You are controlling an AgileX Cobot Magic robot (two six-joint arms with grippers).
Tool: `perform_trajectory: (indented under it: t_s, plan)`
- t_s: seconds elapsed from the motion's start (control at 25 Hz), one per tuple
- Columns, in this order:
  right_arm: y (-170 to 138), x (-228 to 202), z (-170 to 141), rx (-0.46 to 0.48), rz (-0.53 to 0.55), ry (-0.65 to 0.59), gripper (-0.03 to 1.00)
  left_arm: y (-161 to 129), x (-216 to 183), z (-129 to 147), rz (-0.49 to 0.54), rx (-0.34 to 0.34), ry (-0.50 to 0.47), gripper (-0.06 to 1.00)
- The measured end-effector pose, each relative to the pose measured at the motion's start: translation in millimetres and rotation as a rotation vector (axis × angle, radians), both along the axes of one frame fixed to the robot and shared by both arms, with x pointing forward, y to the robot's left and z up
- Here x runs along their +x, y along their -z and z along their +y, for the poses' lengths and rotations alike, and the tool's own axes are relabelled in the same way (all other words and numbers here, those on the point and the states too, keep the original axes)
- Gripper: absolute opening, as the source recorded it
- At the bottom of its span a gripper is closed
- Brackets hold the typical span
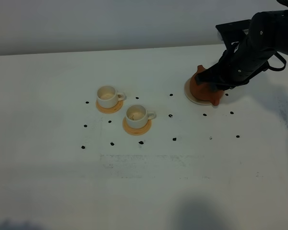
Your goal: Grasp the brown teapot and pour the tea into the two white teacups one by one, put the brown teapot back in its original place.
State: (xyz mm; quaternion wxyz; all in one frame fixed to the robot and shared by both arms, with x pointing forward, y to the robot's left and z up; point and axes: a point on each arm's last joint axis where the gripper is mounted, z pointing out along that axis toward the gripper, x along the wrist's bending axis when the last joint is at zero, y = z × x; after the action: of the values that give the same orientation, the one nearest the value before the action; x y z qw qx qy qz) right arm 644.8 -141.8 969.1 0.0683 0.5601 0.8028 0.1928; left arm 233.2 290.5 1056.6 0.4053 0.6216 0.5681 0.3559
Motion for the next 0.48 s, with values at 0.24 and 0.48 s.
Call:
perform_trajectory:
  t_s: [0.24, 0.48]
  plan:
    - [15.9, 3.0, 0.8, -0.013, 0.026, 0.000, 0.28, 0.0, 0.0, 0.0, 0.000, 0.000, 0.000, 0.43]
    - [19.8, 6.2, 0.5, -0.023, 0.003, -0.003, 0.28, 0.0, 0.0, 0.0, 0.000, 0.000, 0.000, 0.43]
